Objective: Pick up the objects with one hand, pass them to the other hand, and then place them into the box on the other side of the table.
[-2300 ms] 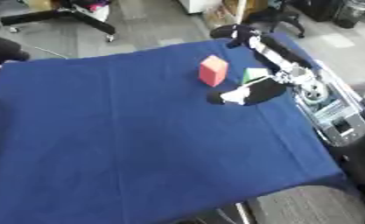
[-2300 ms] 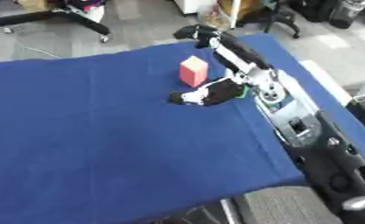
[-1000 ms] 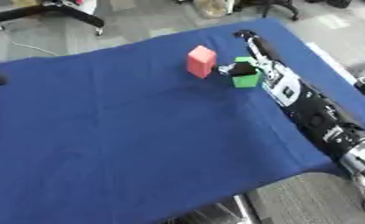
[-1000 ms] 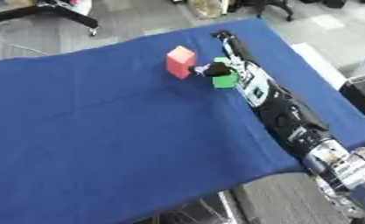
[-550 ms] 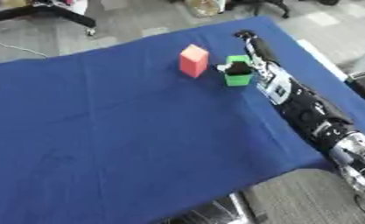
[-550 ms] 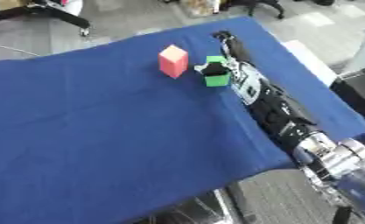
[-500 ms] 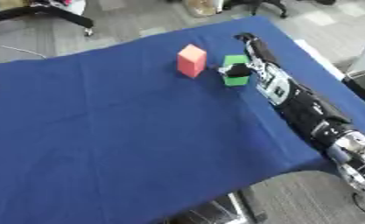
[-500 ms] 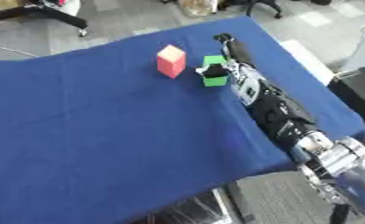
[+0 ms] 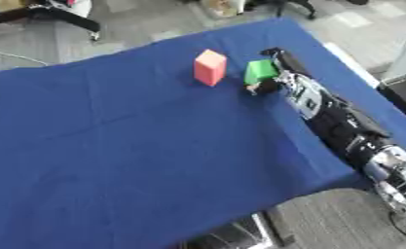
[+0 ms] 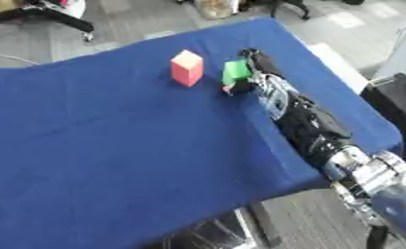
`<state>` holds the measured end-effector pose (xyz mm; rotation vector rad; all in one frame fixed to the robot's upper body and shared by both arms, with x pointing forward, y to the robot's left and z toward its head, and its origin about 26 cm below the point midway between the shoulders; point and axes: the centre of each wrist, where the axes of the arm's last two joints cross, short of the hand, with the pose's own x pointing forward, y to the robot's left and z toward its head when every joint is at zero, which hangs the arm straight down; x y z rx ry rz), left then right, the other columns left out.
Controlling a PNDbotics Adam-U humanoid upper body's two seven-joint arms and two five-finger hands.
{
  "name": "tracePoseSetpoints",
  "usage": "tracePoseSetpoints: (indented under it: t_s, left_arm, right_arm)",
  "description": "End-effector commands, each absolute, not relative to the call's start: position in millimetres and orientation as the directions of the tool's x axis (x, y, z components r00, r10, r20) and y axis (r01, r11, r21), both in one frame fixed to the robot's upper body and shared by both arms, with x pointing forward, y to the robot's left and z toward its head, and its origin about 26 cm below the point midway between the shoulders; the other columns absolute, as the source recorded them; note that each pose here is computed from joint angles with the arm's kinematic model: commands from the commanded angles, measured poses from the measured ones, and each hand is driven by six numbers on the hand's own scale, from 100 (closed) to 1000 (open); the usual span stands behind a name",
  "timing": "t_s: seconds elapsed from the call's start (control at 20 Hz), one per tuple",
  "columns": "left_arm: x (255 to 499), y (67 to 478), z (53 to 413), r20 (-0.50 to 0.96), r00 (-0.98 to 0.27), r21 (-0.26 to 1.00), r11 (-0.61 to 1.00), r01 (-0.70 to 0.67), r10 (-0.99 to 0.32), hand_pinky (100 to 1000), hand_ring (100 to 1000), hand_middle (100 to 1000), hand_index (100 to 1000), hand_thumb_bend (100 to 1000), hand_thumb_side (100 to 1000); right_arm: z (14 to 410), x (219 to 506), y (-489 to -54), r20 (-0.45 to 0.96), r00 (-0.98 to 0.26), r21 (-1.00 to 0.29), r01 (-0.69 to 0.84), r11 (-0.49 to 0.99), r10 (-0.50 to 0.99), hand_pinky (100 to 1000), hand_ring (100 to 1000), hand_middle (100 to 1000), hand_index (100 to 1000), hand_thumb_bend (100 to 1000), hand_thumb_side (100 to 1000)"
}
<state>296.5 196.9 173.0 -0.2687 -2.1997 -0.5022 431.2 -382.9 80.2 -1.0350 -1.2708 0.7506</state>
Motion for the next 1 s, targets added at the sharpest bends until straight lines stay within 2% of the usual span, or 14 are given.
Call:
tracePoseSetpoints:
  t_s: [0.05,0.15,0.35,0.45,1.0]
  left_arm:
    - [294.0,196.9,179.9,0.766,-0.643,0.270,0.896,0.353,0.023,920,621,587,816,222,862]
    - [294.0,196.9,179.9,0.766,-0.642,0.270,0.896,0.353,0.022,920,621,587,817,221,862]
    - [294.0,196.9,179.6,0.768,-0.641,0.268,0.896,0.353,0.023,915,621,587,817,222,863]
    - [293.9,196.9,179.3,0.769,-0.639,0.266,0.896,0.354,0.024,912,620,587,816,221,864]
    - [292.8,197.1,174.2,0.801,-0.598,0.234,0.907,0.351,0.025,903,612,580,814,205,897]
  right_arm:
    - [107.8,433.2,-393.9,0.374,0.163,-0.924,0.152,0.351,0.913,570,772,807,811,490,278]
    - [113.5,433.6,-392.0,0.387,0.152,-0.914,0.192,0.357,0.910,528,736,761,772,432,260]
    - [125.0,434.2,-386.7,0.419,0.117,-0.885,0.276,0.376,0.901,420,647,643,659,257,100]
    - [129.0,434.0,-383.1,0.433,0.095,-0.869,0.307,0.388,0.896,369,609,591,604,207,100]
    - [169.8,428.8,-344.1,0.487,-0.146,-0.776,0.381,0.503,0.861,356,587,570,582,266,100]
